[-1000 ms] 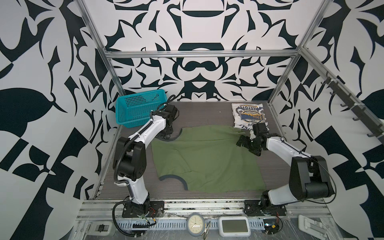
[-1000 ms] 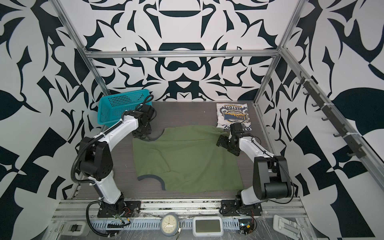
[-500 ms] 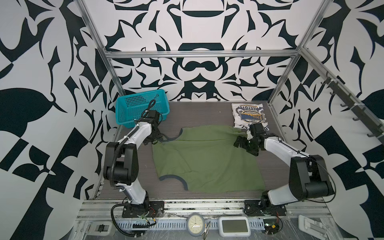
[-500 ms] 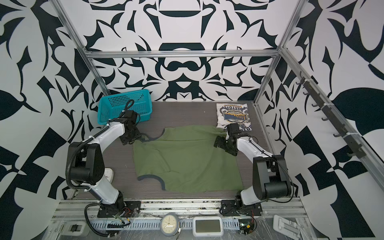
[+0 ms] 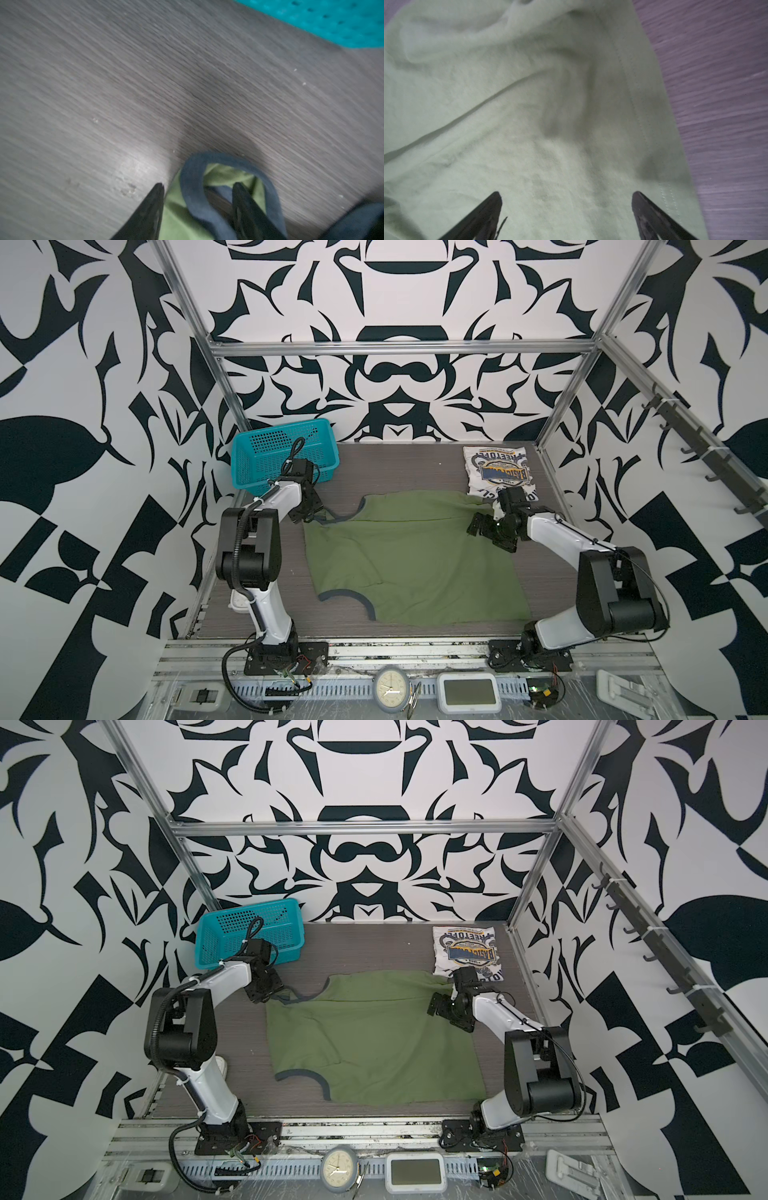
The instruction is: Fold and stack the tank tops
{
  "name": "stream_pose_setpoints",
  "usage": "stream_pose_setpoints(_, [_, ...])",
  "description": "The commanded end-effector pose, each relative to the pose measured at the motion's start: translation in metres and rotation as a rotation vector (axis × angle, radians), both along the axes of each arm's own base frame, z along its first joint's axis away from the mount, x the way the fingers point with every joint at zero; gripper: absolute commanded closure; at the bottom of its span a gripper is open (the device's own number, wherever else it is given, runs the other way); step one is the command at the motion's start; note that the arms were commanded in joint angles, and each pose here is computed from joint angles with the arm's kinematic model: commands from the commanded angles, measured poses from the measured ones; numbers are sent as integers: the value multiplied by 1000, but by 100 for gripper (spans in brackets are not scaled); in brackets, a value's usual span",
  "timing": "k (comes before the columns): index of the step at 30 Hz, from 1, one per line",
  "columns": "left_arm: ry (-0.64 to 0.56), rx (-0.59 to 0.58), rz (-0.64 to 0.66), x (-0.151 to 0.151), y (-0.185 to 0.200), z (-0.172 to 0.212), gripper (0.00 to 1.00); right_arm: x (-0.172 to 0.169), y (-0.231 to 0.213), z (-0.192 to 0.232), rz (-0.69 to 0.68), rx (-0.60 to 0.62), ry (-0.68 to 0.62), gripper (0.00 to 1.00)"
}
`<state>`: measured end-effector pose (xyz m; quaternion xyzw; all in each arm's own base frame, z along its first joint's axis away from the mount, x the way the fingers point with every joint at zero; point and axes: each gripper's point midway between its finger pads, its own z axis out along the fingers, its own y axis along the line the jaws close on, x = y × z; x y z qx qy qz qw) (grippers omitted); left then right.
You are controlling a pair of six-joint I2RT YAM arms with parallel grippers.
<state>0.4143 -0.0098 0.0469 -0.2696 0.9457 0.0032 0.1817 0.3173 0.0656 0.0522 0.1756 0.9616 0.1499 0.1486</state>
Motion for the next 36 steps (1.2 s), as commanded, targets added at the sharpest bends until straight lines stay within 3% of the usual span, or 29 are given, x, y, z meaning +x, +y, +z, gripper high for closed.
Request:
stream_pose_setpoints(1, [24,-3,-10,-1,-5,-2,57,3,-1,3,10,-17,-13,1])
stream_pose_setpoints(7, [31,9,-38,-6,-20,-1,82,4,-1,3,10,-20,-13,1])
stream_pose_setpoints(12, [12,43,-61,-18,-48,15,98,4,-2,3,6,-28,-9,1])
stream_pose_setpoints(15, [-18,63,-109,-32,-90,33,100,6,-3,2,8,-33,-9,1])
stream_pose_setpoints(20, [-52,2,-279,-64,-193,43,100,7,-3,1,7,-35,-3,0])
stream_pose_setpoints(24, [-50,-81,-406,-82,-246,44,67,7,-3,0,9,-36,-2,1])
stream_pose_setpoints(26, [-59,-100,-431,-84,-252,51,55,7,-3,-1,11,-33,2,1])
stream_pose_setpoints(30, [-134,-83,-439,-76,-237,78,45,7,-2,-1,12,-30,-1,0])
stream_pose_setpoints(36, [-144,-115,-392,-53,-193,84,45,6,-2,-1,12,-31,-2,0])
